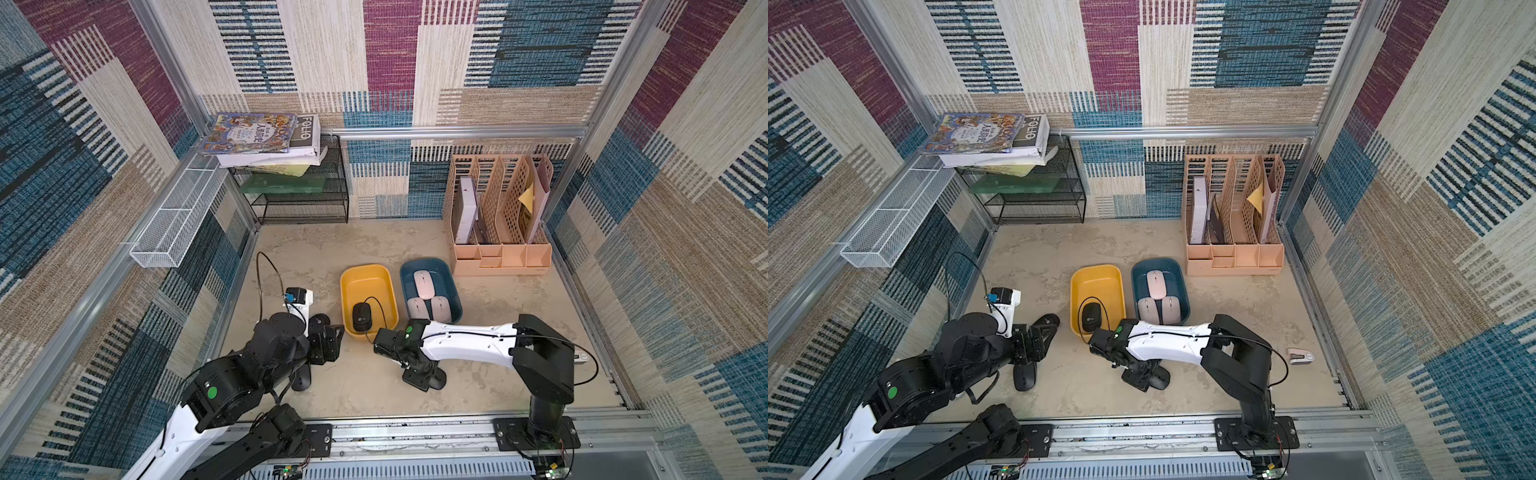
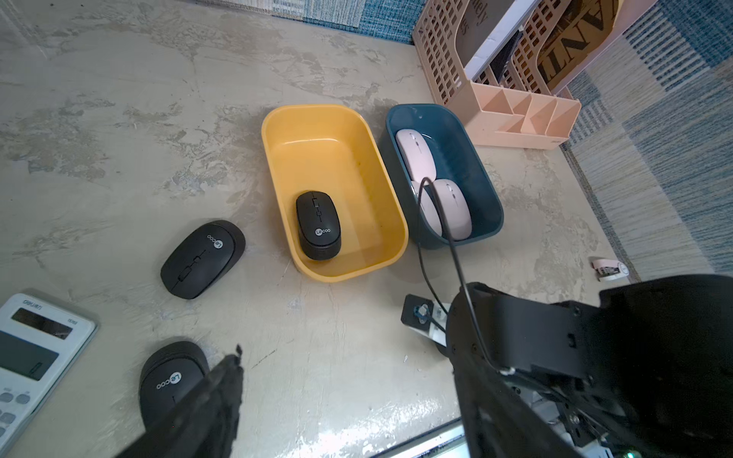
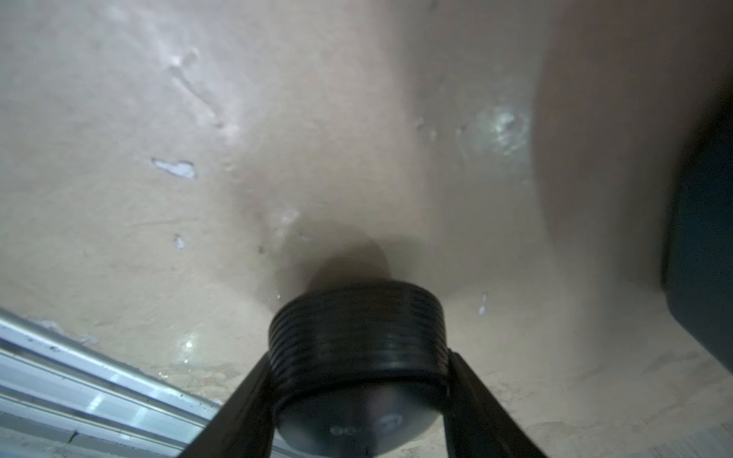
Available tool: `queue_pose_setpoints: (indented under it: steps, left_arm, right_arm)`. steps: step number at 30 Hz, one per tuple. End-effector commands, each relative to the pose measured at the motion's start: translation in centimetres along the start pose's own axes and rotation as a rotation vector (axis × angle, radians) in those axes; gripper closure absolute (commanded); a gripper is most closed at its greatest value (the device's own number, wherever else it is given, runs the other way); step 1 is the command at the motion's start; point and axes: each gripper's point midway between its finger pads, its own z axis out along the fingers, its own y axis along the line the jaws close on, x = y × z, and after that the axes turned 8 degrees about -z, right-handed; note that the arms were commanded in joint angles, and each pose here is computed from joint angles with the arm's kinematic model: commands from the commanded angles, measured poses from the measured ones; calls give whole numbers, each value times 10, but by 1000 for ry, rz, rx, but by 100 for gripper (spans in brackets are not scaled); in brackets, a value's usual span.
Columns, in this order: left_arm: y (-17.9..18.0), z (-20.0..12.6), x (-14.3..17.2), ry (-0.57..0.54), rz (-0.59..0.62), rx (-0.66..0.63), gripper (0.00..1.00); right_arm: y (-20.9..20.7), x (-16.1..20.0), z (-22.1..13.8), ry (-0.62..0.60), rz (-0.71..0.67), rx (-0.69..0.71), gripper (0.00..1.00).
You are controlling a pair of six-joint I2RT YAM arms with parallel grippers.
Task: Place the mice by color into the storage box
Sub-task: Place the mouse at the center of the board.
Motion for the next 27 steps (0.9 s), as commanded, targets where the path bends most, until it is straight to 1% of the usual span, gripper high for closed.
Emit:
queue_pose_setpoints:
  steps: [1, 4, 8, 12, 14, 17, 18, 19, 23, 25, 27]
  left_arm:
    - [10, -4, -1, -9, -1, -46, 13]
    - [12, -4, 0, -5, 9, -54, 13]
    - [15, -2, 4, 5, 22, -68, 13]
    - [16, 2, 7, 17, 36, -75, 13]
    - [15, 3, 7, 21, 47, -76, 13]
    - [12, 5, 5, 22, 66, -71, 12]
    - [10, 5, 3, 20, 73, -66, 11]
    - [7, 5, 1, 18, 80, -62, 11]
    - [-5, 9, -5, 26, 121, -29, 10]
    - [-16, 14, -4, 41, 152, 12, 10]
    - [-29, 22, -1, 70, 192, 67, 10]
  right_arm:
    - [12, -8, 1, -7, -121, -8, 48]
    - [22, -11, 8, 5, -149, -29, 46]
    - [30, -10, 17, 30, -181, -16, 41]
    - [26, -12, 14, 20, -150, 7, 30]
    - [22, -18, 5, -23, -123, 19, 24]
    - [13, -29, -19, -124, -53, 14, 16]
    - [10, -33, -29, -168, -27, 2, 12]
    - [8, -37, -41, -218, -1, -12, 4]
    - [-1, -44, -81, -403, 88, -80, 4]
    - [-12, -40, -97, -482, 153, -99, 4]
    - [-33, -29, -110, -547, 249, -92, 4]
